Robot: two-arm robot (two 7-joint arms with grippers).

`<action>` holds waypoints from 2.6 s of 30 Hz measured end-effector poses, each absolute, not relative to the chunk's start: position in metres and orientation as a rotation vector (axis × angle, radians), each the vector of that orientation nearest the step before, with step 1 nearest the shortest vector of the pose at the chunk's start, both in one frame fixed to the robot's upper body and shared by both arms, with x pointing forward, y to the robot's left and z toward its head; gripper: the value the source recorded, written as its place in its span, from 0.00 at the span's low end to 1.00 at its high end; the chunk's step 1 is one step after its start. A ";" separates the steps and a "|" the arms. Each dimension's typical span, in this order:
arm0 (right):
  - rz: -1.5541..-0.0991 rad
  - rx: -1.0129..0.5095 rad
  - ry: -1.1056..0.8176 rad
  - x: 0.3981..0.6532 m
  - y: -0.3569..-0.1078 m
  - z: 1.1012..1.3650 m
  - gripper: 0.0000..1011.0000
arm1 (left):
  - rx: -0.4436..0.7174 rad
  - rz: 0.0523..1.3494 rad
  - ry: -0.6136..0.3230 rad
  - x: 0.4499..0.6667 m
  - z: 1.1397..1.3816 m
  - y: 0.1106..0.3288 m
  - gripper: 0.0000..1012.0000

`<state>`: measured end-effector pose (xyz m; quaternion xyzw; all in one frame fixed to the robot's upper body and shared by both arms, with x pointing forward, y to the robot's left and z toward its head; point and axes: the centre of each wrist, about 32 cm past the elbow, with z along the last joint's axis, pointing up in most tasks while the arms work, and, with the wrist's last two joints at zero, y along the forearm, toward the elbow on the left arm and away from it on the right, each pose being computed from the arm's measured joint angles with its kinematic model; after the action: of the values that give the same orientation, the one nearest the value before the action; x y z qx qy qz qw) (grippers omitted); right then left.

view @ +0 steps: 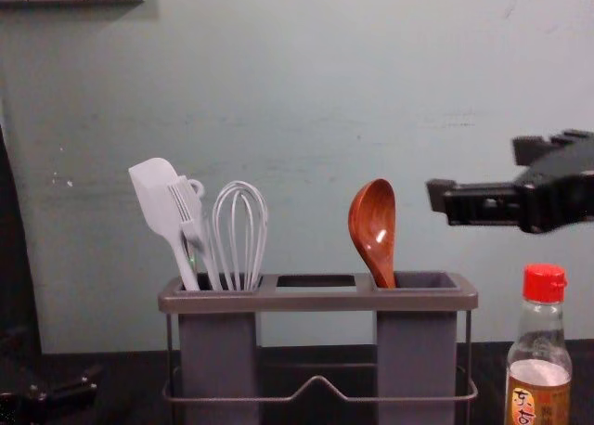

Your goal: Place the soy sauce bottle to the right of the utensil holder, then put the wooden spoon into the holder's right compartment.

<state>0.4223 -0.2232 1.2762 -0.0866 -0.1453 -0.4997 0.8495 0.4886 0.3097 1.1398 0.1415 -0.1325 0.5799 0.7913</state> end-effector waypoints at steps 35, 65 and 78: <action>-1.239 -0.386 -0.474 0.351 -0.175 1.194 0.99 | 0.304 1.248 -0.285 0.489 1.140 0.310 1.00; -1.273 -0.449 -0.514 0.353 -0.168 1.193 0.99 | 0.304 1.248 -0.285 0.489 1.140 0.310 1.00; -1.272 -0.447 -0.514 0.353 -0.168 1.193 0.99 | 0.304 1.248 -0.285 0.489 1.140 0.310 1.00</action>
<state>0.3532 -0.1683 1.1932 -0.2046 -0.2351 -0.5821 0.7510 0.4886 0.3097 1.1398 0.1415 -0.1324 0.5799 0.7913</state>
